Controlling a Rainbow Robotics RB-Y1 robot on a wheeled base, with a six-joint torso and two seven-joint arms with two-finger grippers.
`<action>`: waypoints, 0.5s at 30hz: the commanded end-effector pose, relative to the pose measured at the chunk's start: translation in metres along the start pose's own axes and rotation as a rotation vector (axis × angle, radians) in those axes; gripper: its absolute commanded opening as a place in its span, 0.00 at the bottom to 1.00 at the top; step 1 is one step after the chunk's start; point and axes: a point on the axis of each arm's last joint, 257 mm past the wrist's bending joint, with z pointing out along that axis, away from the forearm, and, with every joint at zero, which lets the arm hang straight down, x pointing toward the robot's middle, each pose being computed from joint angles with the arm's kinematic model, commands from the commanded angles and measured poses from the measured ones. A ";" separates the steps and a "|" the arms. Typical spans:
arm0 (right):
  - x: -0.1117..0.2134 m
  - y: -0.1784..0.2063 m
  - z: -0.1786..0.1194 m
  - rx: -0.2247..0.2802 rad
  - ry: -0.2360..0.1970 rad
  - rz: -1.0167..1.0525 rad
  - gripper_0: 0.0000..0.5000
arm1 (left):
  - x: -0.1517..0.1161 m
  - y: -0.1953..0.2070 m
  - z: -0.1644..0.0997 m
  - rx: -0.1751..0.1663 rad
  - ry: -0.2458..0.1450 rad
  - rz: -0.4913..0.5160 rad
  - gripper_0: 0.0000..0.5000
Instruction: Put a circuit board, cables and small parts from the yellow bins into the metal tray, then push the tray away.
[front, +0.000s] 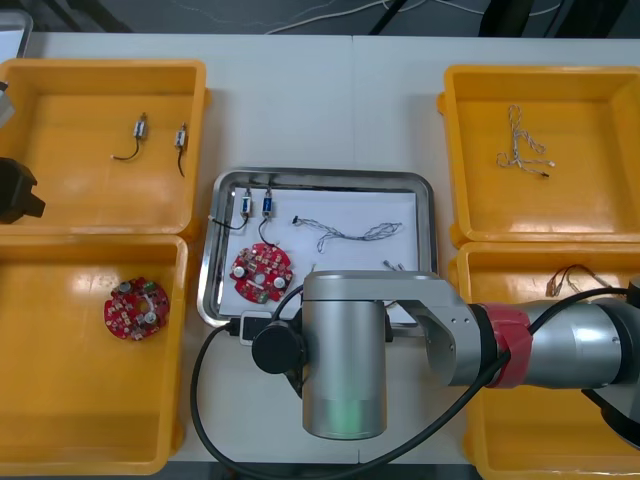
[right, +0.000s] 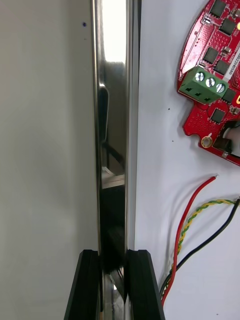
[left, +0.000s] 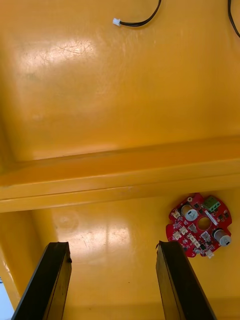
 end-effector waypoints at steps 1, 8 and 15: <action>0.000 -0.033 -0.008 0.079 -0.006 -0.101 0.00 | 0.000 0.005 -0.008 -0.015 -0.027 -0.025 1.00; 0.004 -0.055 -0.010 0.128 -0.002 -0.128 0.00 | 0.000 0.005 -0.008 -0.015 -0.027 -0.025 1.00; 0.011 -0.085 -0.005 0.176 0.021 -0.137 0.00 | 0.000 0.005 -0.008 -0.015 -0.027 -0.025 1.00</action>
